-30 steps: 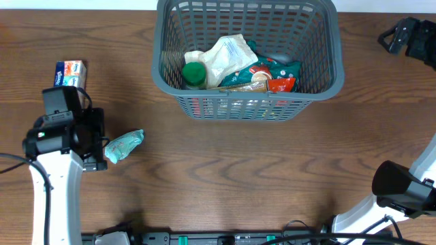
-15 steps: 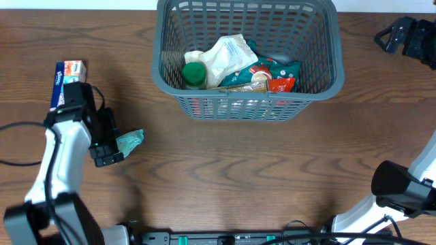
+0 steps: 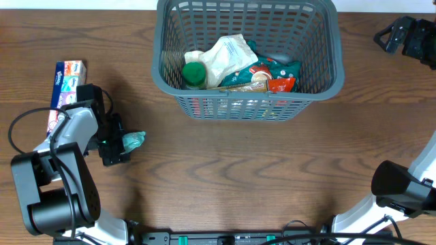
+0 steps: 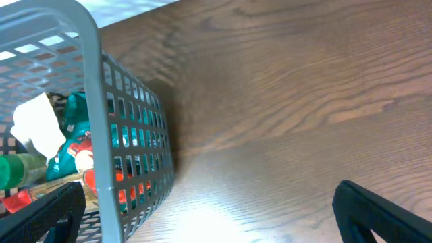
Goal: Pack container
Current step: 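Lower the left gripper onto the mint-green snack and grasp it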
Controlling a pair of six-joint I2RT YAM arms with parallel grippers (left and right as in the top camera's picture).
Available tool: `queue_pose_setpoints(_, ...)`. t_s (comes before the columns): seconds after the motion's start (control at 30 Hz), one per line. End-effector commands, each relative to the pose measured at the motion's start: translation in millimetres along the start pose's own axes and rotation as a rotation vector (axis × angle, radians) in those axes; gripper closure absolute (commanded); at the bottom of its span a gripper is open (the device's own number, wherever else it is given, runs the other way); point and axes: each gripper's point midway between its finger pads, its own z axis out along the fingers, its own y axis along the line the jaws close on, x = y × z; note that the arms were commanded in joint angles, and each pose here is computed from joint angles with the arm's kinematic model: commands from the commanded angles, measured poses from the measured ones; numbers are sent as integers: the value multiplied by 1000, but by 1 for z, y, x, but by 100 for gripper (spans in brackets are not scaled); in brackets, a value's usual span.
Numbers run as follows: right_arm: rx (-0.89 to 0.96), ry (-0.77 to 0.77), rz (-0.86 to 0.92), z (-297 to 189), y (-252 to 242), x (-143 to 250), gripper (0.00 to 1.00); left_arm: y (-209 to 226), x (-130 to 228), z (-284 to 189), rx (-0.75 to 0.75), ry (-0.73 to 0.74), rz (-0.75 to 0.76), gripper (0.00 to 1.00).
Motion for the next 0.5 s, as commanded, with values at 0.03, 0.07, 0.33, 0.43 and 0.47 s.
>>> queue_pose_setpoints(0.03, -21, -2, -28, -1, 10, 1, 1, 10, -5, 11, -53, -22, -6, 12)
queue_pose_setpoints(0.07, -21, -2, -28, -1, 10, 1, 1, 10, -5, 11, -53, -17, -7, 14)
queue_pose_setpoints(0.33, -21, -2, -28, -1, 10, 1, 1, -1, 10, 10, -9, 66, 51, 62)
queue_pose_setpoints(0.43, -21, -2, -28, -1, 10, 1, 1, -10, 10, 6, 21, 65, 134, 76)
queue_pose_setpoints(0.47, -21, -2, -28, -1, 10, 1, 1, -15, 11, 3, 36, 62, 176, 77)
